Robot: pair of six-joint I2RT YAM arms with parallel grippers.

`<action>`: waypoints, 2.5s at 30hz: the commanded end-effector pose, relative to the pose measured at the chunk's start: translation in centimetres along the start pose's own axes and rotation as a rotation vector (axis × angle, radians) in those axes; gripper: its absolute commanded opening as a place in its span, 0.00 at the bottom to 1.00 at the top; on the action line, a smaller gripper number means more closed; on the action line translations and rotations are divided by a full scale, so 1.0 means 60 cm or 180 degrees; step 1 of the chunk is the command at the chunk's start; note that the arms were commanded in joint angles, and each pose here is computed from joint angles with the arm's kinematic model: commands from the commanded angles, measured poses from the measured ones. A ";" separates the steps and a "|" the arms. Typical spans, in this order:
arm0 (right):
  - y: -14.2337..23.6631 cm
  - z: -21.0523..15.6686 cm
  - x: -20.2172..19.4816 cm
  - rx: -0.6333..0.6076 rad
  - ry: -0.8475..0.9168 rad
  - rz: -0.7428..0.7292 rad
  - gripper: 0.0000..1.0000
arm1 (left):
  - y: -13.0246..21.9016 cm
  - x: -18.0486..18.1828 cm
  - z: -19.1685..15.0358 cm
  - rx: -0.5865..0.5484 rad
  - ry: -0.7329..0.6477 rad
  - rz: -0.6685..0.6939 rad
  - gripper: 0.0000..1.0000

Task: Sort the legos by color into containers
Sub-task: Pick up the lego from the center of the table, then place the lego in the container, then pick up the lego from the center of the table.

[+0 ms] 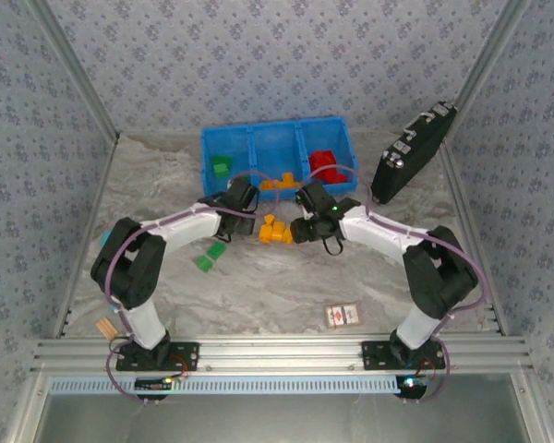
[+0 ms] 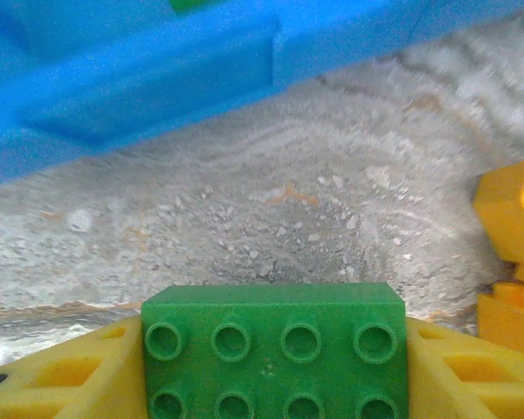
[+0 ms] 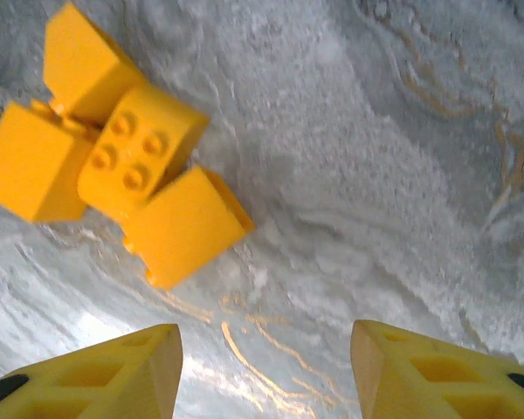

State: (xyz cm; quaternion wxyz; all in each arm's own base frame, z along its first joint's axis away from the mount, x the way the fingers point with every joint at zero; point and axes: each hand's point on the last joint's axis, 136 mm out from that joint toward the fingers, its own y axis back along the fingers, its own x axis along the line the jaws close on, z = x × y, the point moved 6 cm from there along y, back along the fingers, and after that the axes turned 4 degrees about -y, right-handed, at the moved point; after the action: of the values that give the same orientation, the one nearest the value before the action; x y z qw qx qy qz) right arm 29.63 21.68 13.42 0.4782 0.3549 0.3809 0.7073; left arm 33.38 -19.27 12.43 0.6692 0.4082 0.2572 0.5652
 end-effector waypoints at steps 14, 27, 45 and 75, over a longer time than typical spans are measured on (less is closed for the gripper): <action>0.036 -0.069 0.047 -0.0453 0.0952 0.0444 0.64 | 0.058 0.081 0.183 -0.0727 0.0227 -0.0096 0.52; 0.031 -0.098 0.069 -0.0547 0.1763 0.0529 0.67 | -0.046 0.095 0.234 -0.0524 0.0182 -0.0027 0.52; 0.013 -0.053 0.074 -0.0658 0.2296 0.0998 0.71 | -0.084 0.096 0.237 -0.0346 0.0170 -0.0007 0.71; -0.048 0.020 0.037 -0.0359 0.2489 0.1096 0.72 | 0.174 0.119 0.228 -0.0872 0.0474 -0.0502 0.76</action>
State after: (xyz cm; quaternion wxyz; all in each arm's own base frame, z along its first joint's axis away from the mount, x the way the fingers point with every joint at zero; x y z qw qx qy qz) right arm 30.94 24.29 11.74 0.2137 0.0880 0.4199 0.8776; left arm 42.60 -15.94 27.23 0.7284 0.2611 0.2497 0.5822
